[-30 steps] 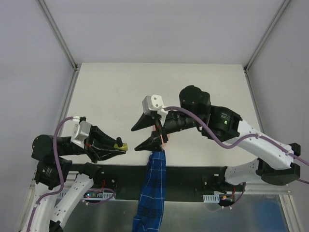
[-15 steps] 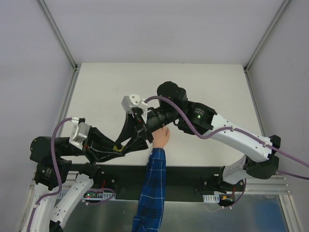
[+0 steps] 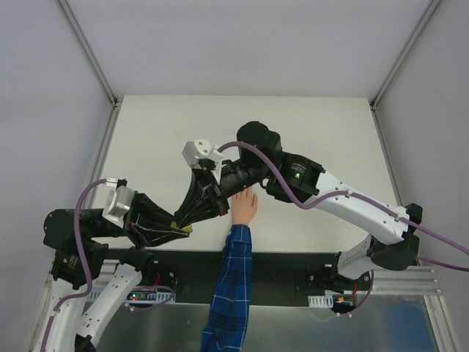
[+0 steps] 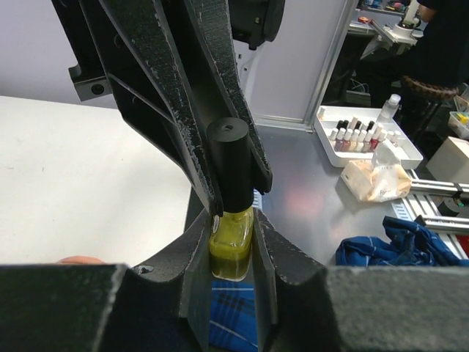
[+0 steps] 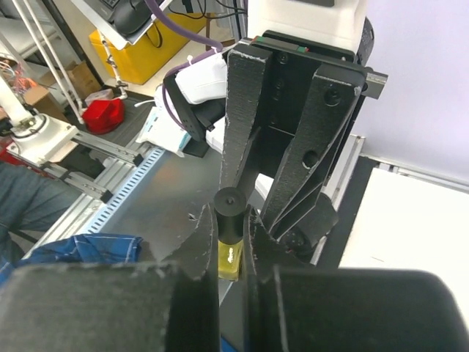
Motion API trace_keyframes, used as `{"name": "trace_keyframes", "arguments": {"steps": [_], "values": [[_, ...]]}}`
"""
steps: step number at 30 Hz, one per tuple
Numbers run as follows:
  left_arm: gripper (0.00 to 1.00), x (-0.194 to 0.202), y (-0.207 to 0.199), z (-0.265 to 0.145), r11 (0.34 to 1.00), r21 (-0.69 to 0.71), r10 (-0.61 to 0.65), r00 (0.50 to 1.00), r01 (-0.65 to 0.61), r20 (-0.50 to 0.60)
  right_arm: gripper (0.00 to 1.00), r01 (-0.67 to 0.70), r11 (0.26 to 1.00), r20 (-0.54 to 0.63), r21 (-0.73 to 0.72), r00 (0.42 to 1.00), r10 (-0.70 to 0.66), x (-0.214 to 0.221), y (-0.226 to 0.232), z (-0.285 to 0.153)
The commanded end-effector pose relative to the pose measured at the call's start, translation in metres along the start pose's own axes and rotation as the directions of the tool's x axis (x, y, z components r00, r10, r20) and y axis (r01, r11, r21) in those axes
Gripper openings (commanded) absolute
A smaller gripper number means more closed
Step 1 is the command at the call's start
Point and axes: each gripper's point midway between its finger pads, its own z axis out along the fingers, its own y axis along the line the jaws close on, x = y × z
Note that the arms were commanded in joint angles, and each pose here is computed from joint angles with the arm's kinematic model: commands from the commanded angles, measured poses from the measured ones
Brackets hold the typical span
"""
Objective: Paint the nails
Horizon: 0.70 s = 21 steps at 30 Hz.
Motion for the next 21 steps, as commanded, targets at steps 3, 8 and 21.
{"name": "trace_keyframes", "arguments": {"steps": [3, 8, 21], "values": [[0.0, -0.036, 0.005, 0.001, 0.989, -0.086, 0.13, 0.988, -0.123, 0.083, 0.0, 0.025, 0.994, -0.056, 0.107, 0.998, -0.019, 0.017, -0.005, -0.004], [0.0, -0.051, 0.043, 0.005, 0.956, -0.208, 0.226, 0.972, -0.207, 0.071, 0.0, 0.098, 0.602, -0.208, 0.792, 0.971, 0.115, 0.056, -0.09, -0.05], [0.0, -0.037, 0.09, 0.005, 0.927, -0.32, 0.22, 0.975, -0.197, 0.036, 0.13, 0.075, 0.157, -0.084, 0.985, 0.995, 0.049, 0.048, -0.104, -0.054]]}}
